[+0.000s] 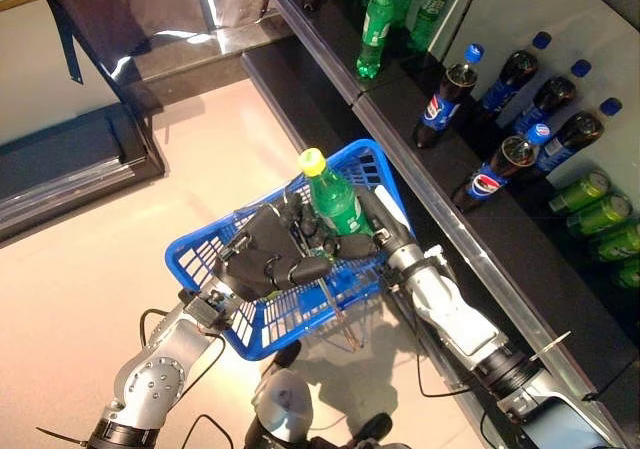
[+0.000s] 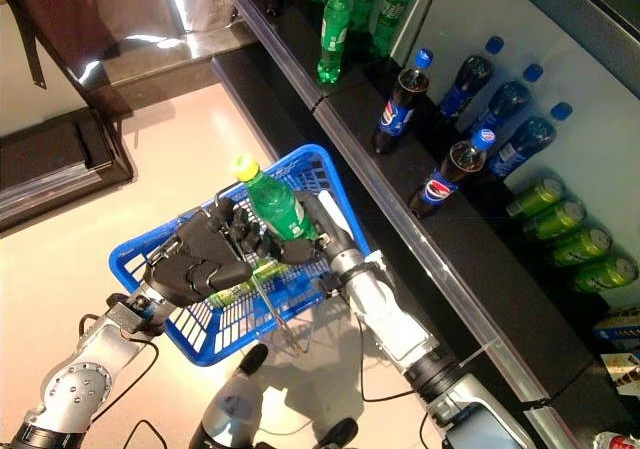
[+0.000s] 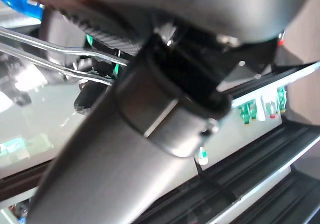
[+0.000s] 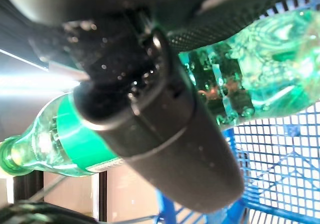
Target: Pick up the drink and place into the basket.
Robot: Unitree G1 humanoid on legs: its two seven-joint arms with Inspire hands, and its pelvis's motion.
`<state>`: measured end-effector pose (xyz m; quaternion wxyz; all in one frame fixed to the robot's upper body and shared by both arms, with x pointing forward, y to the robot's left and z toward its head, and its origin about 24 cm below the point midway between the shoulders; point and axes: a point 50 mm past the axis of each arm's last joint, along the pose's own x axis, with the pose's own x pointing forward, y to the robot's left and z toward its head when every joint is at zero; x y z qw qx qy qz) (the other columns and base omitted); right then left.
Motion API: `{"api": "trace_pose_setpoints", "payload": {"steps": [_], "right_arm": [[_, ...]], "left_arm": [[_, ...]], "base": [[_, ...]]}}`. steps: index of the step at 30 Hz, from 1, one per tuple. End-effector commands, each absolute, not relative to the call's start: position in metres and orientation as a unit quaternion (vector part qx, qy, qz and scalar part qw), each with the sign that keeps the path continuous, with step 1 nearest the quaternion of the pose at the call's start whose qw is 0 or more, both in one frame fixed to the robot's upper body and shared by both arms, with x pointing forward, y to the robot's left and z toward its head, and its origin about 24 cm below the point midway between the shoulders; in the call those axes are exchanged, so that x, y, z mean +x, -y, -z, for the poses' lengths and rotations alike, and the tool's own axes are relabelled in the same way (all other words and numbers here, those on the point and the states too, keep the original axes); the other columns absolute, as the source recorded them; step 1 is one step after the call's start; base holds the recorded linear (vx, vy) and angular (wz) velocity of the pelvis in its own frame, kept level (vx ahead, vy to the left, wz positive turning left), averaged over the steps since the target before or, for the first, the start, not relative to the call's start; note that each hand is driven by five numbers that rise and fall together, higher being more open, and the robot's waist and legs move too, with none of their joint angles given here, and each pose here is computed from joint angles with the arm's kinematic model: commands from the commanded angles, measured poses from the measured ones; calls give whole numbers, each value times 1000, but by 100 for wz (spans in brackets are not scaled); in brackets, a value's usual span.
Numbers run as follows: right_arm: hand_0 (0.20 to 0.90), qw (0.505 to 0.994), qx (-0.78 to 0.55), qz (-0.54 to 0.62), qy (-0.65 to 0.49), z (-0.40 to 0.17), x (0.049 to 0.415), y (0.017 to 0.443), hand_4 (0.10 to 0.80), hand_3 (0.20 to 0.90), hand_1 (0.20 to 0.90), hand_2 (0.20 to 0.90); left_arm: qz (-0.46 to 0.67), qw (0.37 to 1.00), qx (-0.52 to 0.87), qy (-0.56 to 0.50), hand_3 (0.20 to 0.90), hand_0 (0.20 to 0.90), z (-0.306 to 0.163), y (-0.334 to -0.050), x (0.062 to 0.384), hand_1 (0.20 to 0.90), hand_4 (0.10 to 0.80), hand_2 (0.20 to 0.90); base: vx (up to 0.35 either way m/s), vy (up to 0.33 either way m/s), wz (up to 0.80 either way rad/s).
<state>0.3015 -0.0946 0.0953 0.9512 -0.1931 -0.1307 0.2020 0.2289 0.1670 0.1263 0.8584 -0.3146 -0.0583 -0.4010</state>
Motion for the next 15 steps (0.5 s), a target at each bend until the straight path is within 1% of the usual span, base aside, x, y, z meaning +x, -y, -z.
{"api": "trace_pose_setpoints", "payload": {"steps": [1,15], "right_arm": [[300,936,-141,-233,221,-109,290,63,100,200,300,300],[300,951,-99,-209,207,-94,282,67,100,200,300,300]], "left_arm": [[572,692,-339,282,200,300,-203,-140,197,300,100,300],[570,686,-321,319,200,300,-215,-151,188,300,100,300]], "base": [[-1,-7,12],[-1,-2,2]]}}
